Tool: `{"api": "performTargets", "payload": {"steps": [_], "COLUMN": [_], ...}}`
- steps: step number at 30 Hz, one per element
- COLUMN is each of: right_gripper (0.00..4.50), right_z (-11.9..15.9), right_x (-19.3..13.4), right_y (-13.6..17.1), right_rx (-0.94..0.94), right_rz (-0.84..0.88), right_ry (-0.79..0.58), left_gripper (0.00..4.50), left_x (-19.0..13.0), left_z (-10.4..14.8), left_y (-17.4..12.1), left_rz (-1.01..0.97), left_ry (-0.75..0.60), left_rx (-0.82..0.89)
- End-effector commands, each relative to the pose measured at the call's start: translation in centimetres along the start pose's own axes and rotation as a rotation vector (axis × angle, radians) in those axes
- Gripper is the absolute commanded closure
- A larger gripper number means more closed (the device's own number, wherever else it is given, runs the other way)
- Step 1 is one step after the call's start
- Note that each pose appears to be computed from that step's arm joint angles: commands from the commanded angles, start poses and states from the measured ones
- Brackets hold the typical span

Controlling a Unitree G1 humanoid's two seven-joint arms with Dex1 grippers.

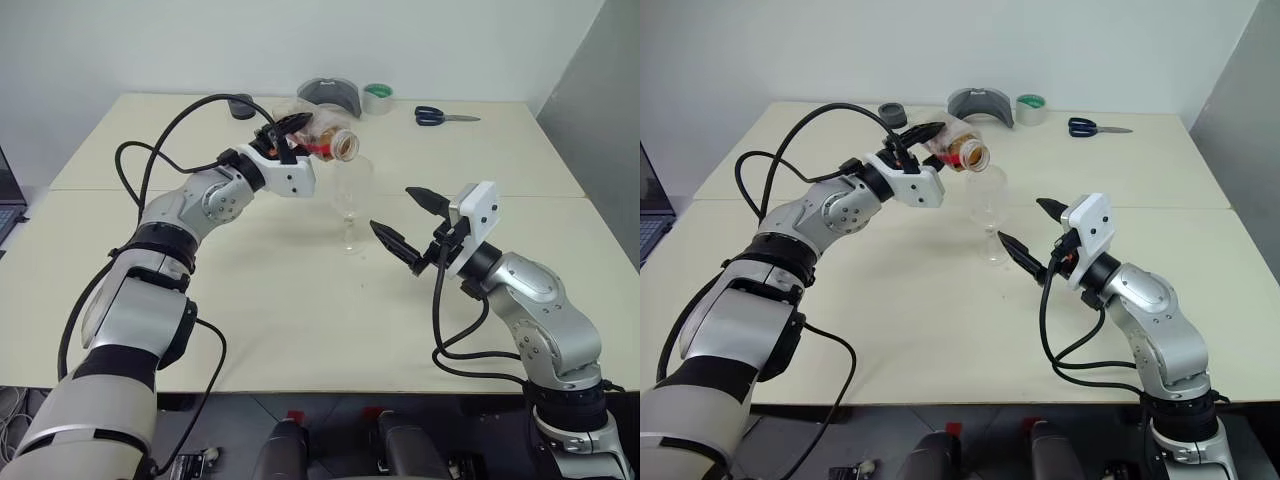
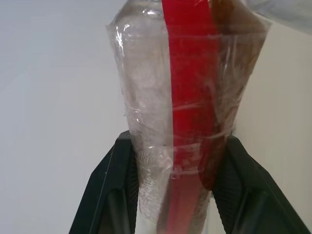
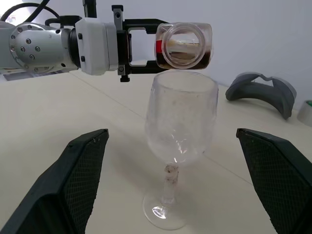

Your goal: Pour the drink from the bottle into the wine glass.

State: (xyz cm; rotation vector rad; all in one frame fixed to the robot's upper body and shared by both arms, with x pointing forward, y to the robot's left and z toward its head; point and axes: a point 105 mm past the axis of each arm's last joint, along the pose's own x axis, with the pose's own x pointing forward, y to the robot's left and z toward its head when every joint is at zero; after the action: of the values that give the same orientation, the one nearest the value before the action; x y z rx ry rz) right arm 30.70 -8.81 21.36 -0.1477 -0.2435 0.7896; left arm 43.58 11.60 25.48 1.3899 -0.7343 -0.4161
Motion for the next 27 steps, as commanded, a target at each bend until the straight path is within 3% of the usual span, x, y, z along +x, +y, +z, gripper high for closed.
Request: {"api": "performTargets", "payload": {"steps": [1, 27], "right_gripper": [0.00, 0.00], "right_z": [1.74, 1.80], "right_x": [-0.11, 0.45], "right_y": [0.36, 1.21], "right_rx": [-0.033, -0.020], "right_rz": [0.011, 0.003], "right_ry": [-0.054, -0.042], "left_gripper": [2.81, 2.81], "left_x": [0.51, 0.73], "left_z": [0.34, 0.17], "left_y": [3.08, 3.91], "left_rz": [0.082, 0.096], "left_ry": [-0.026, -0.024], "left_rx": [0.055, 0.134]}}
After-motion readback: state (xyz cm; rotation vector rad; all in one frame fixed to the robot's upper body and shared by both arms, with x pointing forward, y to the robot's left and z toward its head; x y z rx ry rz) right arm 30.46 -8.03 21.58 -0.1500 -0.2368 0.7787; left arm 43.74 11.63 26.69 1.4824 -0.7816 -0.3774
